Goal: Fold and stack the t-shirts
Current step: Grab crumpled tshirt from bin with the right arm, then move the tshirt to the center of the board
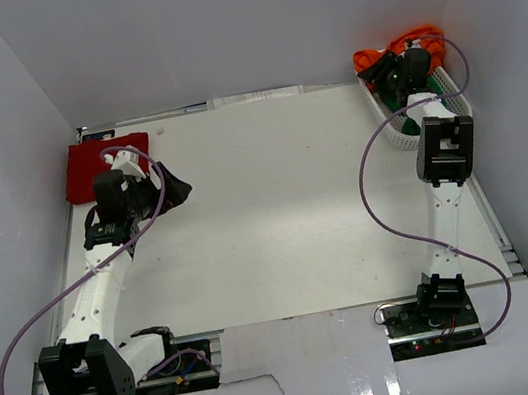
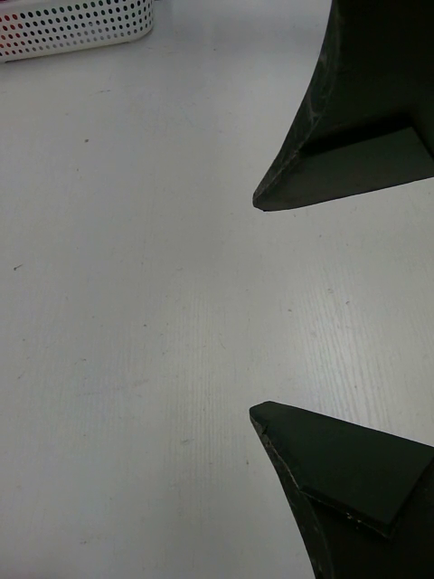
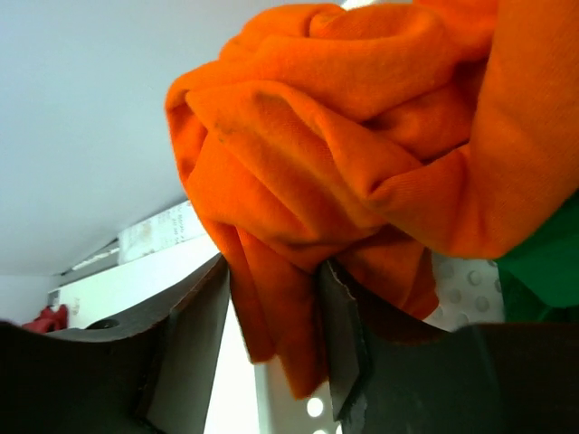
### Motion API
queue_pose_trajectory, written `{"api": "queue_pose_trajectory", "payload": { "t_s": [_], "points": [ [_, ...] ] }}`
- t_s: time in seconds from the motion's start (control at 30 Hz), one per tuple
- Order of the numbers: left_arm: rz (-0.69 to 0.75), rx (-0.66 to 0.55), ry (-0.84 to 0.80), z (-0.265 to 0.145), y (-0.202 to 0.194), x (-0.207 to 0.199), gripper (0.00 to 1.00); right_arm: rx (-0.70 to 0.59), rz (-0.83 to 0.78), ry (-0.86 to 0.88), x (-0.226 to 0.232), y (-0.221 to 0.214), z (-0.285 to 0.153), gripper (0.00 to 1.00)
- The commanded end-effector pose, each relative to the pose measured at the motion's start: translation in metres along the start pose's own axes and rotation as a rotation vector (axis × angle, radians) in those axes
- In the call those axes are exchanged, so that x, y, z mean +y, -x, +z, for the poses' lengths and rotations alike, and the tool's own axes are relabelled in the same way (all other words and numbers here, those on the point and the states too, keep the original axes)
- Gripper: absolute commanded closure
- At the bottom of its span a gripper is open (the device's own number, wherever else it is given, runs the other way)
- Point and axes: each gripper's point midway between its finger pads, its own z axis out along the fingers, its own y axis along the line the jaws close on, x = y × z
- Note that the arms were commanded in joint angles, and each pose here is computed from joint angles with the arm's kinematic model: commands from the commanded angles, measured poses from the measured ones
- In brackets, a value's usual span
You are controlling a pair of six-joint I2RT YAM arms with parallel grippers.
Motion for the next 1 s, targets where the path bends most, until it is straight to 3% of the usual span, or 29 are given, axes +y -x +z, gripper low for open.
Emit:
{"api": "queue_pose_trajectory", "payload": {
  "t_s": [0.0, 0.17, 0.2, 0.23, 0.3, 0.5, 0.57, 0.7, 0.77, 0.8, 0.87, 0.9, 0.97],
  "points": [
    [0.023, -0.019, -0.022, -0.007, 0.003, -0.007, 0.02, -0.078, -0.006, 0.151, 0.056, 0.040, -0.016, 0.52],
    [0.030, -0.021, -0.027, -0.008, 0.003, -0.009, 0.02, -0.087, 0.012, 0.177, 0.062, 0.043, -0.020, 0.53],
    [0.030, -0.019, -0.027, -0.008, 0.003, -0.009, 0.02, -0.085, 0.020, 0.179, 0.062, 0.042, -0.020, 0.58],
    [0.029, -0.021, -0.028, -0.008, 0.003, -0.009, 0.02, -0.079, 0.027, 0.177, 0.060, 0.040, -0.018, 0.78],
    [0.031, -0.020, -0.029, -0.008, 0.003, -0.009, 0.02, -0.073, 0.034, 0.179, 0.060, 0.041, -0.018, 0.92],
    [0.032, -0.019, -0.031, -0.008, 0.003, -0.010, 0.02, -0.047, -0.001, 0.222, 0.083, 0.048, -0.023, 0.92],
    [0.031, -0.019, -0.030, -0.008, 0.003, -0.010, 0.02, -0.039, -0.103, 0.213, 0.097, 0.056, -0.029, 0.92],
    [0.031, -0.019, -0.033, -0.008, 0.003, -0.011, 0.02, -0.024, -0.345, 0.284, 0.190, 0.073, -0.070, 0.92],
    [0.033, -0.020, -0.036, -0.008, 0.003, -0.012, 0.02, 0.010, -0.453, 0.281, 0.212, 0.066, -0.090, 0.92],
    [0.033, -0.022, -0.037, -0.008, 0.004, -0.012, 0.02, -0.001, -0.508, 0.337, 0.252, 0.068, -0.116, 0.92],
    [0.034, -0.021, -0.037, -0.009, 0.004, -0.012, 0.02, 0.056, -0.536, 0.354, 0.265, 0.054, -0.141, 0.92],
    [0.035, -0.023, -0.038, -0.009, 0.004, -0.013, 0.02, 0.070, -0.596, 0.457, 0.310, 0.039, -0.172, 0.92],
    [0.037, -0.027, -0.039, -0.010, 0.005, -0.013, 0.02, 0.171, -0.585, 0.480, 0.317, 0.000, -0.191, 0.92]
  ]
}}
